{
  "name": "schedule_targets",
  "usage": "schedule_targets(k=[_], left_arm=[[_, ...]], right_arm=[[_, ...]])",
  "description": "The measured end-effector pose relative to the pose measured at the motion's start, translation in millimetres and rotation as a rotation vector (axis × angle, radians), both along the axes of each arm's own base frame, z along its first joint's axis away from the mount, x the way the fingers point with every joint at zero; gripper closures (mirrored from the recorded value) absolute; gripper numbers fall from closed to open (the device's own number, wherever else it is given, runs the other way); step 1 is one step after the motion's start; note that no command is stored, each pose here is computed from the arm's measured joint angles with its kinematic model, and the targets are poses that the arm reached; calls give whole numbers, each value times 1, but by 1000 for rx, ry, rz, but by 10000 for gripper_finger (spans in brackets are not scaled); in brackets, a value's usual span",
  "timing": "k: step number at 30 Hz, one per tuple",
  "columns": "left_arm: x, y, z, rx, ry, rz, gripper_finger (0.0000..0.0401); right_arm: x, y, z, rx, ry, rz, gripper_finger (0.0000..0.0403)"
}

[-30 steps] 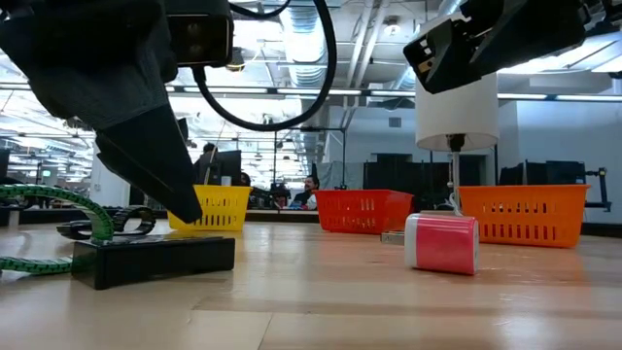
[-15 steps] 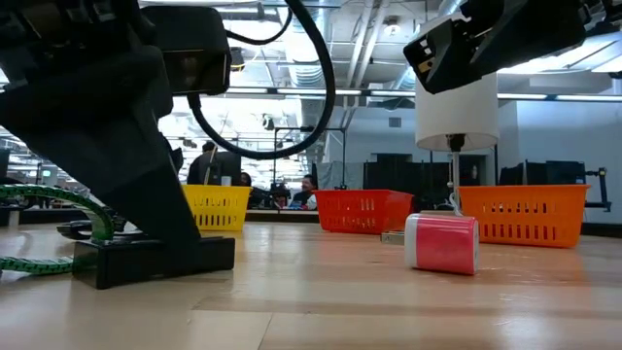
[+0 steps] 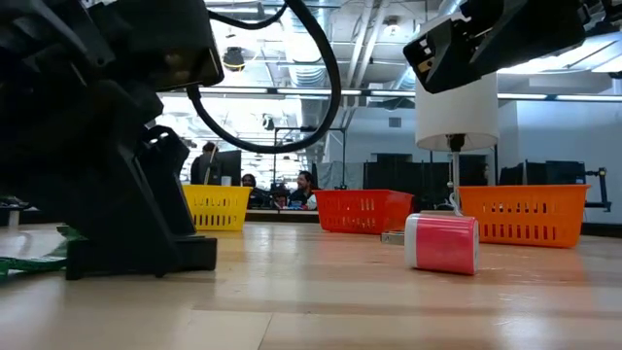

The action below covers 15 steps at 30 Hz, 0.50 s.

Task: Pick & Place Office items
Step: Put the black digital clock into the orange basket

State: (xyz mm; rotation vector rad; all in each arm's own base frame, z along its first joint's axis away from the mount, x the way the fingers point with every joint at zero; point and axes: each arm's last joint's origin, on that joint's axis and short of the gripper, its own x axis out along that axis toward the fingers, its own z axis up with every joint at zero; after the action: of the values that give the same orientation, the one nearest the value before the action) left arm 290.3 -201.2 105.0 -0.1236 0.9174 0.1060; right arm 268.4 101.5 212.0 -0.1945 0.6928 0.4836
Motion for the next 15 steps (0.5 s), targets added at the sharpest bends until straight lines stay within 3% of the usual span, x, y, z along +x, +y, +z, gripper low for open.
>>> schedule_targets(k=[11, 15], left_arm=[[5, 11, -2, 37, 36, -24, 245], [6, 13, 7, 31, 15, -39, 246]], right_arm=[[4, 1, 6, 4, -81, 17, 239], [9, 0, 12, 24, -157, 8, 239]])
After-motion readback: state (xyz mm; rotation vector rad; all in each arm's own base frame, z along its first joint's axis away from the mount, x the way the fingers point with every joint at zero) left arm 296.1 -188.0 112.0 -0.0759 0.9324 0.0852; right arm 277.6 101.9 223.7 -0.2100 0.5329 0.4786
